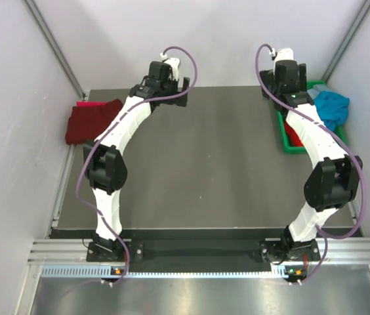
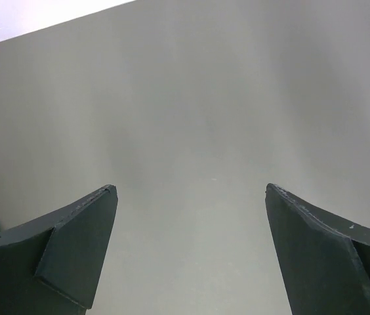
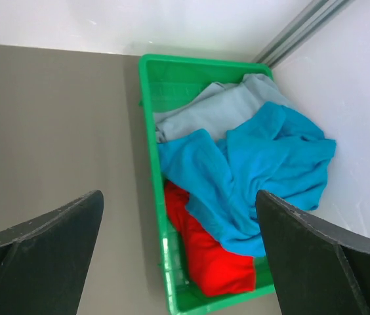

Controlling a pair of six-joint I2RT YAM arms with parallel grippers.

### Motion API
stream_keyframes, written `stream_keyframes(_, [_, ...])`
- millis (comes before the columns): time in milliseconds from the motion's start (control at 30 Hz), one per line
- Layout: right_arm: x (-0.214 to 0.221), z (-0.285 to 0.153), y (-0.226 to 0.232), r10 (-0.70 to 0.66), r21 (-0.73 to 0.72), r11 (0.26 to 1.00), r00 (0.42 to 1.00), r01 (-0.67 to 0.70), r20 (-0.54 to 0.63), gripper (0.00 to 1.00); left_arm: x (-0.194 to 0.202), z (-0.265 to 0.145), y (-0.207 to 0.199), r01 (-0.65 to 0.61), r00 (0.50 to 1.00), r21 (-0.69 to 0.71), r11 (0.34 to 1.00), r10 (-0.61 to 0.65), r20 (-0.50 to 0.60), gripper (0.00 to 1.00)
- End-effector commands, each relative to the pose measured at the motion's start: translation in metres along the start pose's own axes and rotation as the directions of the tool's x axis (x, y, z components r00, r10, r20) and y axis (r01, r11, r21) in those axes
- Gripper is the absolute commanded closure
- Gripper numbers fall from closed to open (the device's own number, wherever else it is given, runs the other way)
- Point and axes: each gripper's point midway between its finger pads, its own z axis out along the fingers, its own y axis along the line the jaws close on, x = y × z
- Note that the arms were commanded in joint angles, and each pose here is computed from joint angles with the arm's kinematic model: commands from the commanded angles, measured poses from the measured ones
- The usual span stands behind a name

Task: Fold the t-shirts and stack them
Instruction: Grab the tshirt from the pile

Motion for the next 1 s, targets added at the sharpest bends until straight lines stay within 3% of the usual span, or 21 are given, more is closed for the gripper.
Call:
stream_keyframes(0, [-0.003,0.003,-0.01,-0.072,0.07,0.995,0.997,0.071,0.016,0.0,-0.012,-0.011,-0.024,-0.042,0.999,0.048,0.998,0.041,0.029,0.01])
stream_keyframes(67, [-0.006,0.0,-0.024,-0.166,0.124,0.979,0.986,0.161,0.031,0.0,-0.012,-0.011,-0.032,-0.093,0.995,-0.006,0.996,0.093,0.039,0.01])
stream_keyframes(133, [-0.004,0.008,-0.036,-0.177,0.155,0.973,0.984,0.173,0.015,0.0,-0.015,-0.013,-0.036,-0.13,0.99,-0.025,0.991,0.131,0.05,0.01])
stream_keyframes(300, [-0.008,0.026,-0.062,-0.12,0.187,0.975,0.993,0.12,-0.011,0.0,-0.015,-0.017,-0.039,-0.141,0.988,-0.032,0.989,0.143,0.051,0.01])
stream_keyframes(633, [0.07,0.08,-0.082,-0.109,0.127,0.983,0.973,0.136,-0.201,0.0,-0.001,-0.014,-0.027,-0.172,0.985,-0.085,0.981,0.174,0.015,0.01])
stream_keyframes(967, [0.111,0.11,-0.096,-0.146,0.151,0.969,0.948,0.194,-0.283,0.0,0.019,-0.012,-0.026,-0.166,0.986,-0.08,0.983,0.165,-0.028,0.01])
